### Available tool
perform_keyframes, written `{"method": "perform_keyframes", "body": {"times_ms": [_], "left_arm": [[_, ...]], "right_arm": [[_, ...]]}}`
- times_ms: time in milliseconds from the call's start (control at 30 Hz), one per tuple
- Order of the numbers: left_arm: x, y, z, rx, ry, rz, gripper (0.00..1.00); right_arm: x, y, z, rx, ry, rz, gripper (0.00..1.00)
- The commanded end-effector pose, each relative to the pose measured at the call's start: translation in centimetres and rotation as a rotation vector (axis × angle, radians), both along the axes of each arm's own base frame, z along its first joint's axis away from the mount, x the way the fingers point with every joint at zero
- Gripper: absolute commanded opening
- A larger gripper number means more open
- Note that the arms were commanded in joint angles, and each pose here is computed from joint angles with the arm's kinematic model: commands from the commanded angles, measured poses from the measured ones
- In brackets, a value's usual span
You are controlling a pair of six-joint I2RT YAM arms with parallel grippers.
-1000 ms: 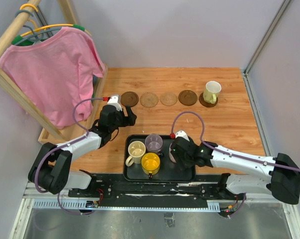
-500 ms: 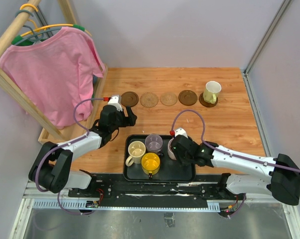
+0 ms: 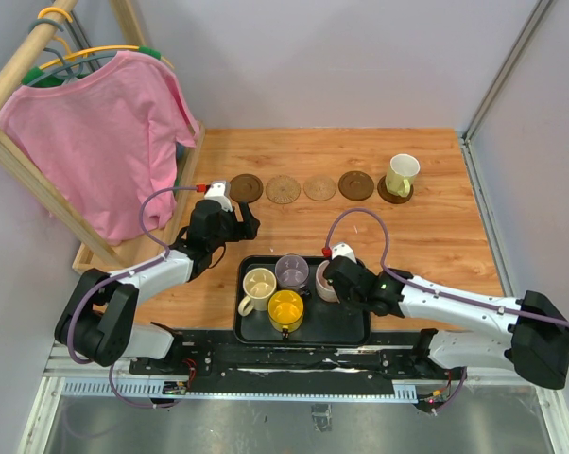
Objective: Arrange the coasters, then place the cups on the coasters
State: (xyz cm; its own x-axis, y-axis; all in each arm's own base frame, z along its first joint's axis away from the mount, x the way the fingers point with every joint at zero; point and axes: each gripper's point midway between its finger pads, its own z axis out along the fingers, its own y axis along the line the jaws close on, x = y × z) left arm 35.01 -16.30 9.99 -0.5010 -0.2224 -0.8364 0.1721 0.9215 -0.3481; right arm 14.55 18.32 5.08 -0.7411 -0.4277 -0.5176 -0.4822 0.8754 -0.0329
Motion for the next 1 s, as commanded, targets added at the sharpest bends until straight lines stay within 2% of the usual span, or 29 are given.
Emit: {"method": "perform_keyframes", "body": {"times_ms": [0, 233, 433, 600, 967], "left_arm": [[0.3, -0.4, 0.5, -0.006, -0.026, -0.007, 0.83], [0.4, -0.5, 0.3, -0.008, -0.023, -0.009, 0.83], [0.5, -0.5, 0.6, 0.000, -0.032, -0.012, 0.83], [0.7, -0.4, 0.8, 0.006, -0.039, -0.008, 0.83], [1.1, -0.5, 0.9, 0.035, -0.032, -0.019, 0.83]], "right_arm": [[0.2, -0.9, -0.3, -0.033, 0.001, -0.031, 0.01], [0.7, -0.7, 0.7, -0.009, -0.028, -0.048, 0.01], [2.9, -0.9, 3.1, 0.028, -0.152, -0.153, 0.01], [5.9, -1.2, 5.9, 0.037, -0.290, -0.261, 0.01], [16.2, -2.0, 11.5, 0.103, -0.385, -0.408, 0.01]]}}
